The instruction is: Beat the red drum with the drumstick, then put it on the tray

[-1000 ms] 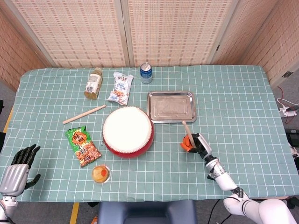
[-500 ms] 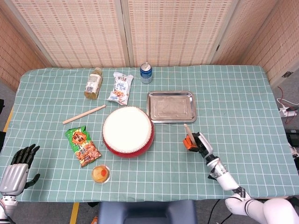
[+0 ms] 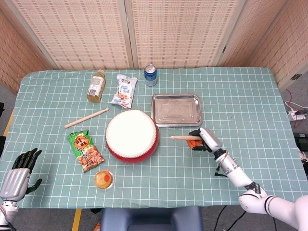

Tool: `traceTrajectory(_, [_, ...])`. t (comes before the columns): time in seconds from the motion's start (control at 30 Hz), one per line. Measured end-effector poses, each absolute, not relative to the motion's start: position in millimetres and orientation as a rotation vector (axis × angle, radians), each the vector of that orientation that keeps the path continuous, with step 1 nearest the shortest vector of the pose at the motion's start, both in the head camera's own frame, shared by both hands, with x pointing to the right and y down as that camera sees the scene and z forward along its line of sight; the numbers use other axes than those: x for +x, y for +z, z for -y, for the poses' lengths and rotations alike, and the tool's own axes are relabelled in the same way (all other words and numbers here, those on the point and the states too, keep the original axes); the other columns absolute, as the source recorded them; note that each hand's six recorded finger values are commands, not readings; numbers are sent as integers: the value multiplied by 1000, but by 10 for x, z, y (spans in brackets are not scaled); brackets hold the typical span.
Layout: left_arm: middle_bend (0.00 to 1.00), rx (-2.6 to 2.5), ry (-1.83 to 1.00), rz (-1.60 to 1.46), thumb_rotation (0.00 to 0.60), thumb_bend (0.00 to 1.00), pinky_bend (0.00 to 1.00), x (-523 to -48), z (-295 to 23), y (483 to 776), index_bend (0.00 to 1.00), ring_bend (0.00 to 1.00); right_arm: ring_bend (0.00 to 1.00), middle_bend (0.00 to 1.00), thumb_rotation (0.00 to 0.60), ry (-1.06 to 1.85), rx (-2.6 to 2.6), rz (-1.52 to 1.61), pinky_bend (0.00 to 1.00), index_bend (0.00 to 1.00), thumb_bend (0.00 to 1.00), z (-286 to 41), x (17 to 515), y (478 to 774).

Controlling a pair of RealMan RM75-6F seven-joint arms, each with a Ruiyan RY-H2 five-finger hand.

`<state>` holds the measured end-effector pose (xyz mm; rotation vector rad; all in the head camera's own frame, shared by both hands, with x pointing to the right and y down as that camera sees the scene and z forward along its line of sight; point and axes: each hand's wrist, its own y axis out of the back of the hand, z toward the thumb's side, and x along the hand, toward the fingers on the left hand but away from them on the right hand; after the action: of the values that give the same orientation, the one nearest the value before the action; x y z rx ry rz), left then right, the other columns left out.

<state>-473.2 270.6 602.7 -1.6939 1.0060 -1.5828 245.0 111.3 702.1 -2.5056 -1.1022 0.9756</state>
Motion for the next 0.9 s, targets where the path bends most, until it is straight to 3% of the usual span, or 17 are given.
traceTrajectory(0.5, [0,-1688,-1585,-1024,600,243,18,-4770,-2764,5983,16,0,1000,930,600,1138,-1862,510,1000,866,756,-326,1578,6724])
traceTrajectory(0.9, [0,-1691,-1589,-1028,600,246,18,-4787,-2784,5987,15,0,1000,930,600,1121,-1631,373,1000,868,756,-249,1017,6810])
